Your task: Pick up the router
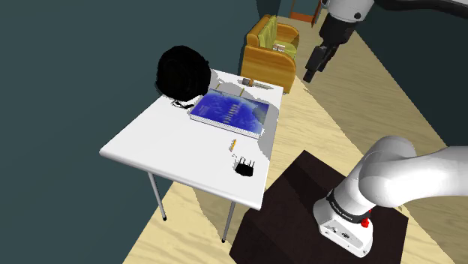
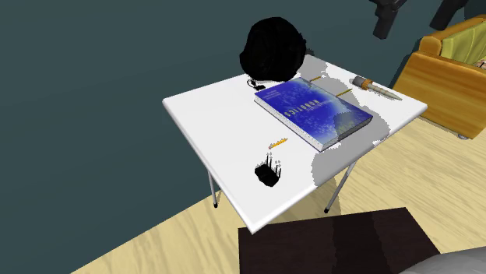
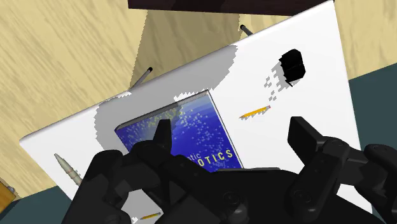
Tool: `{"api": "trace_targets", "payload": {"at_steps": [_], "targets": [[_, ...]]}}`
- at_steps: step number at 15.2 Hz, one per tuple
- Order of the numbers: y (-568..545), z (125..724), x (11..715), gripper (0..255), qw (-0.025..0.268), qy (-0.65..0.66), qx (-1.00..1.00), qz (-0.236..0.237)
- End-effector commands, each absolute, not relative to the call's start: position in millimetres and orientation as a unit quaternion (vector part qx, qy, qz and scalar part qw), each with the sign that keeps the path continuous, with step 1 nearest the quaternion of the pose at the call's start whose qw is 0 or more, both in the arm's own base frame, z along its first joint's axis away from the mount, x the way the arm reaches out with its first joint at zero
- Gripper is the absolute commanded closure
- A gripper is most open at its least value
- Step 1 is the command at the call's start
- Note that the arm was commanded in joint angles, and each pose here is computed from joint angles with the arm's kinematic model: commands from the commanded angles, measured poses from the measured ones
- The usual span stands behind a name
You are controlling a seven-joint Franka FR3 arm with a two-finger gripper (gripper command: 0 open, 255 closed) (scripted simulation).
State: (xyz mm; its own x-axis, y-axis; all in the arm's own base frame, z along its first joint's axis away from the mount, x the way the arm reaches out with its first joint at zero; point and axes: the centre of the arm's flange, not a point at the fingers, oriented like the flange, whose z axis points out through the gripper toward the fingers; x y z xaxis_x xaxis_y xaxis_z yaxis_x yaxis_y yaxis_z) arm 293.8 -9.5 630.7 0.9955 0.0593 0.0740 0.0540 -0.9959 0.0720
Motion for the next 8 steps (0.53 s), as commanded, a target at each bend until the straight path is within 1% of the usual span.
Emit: {"api": "trace_targets", "payload": {"at_steps": [1, 8], "targets": [[-9.5, 630.7, 293.8, 0, 0.035, 0.028, 0.998, 0.038], [39.7, 552.3, 315.0, 0, 0.046, 0.039, 0.998, 0.025]]}}
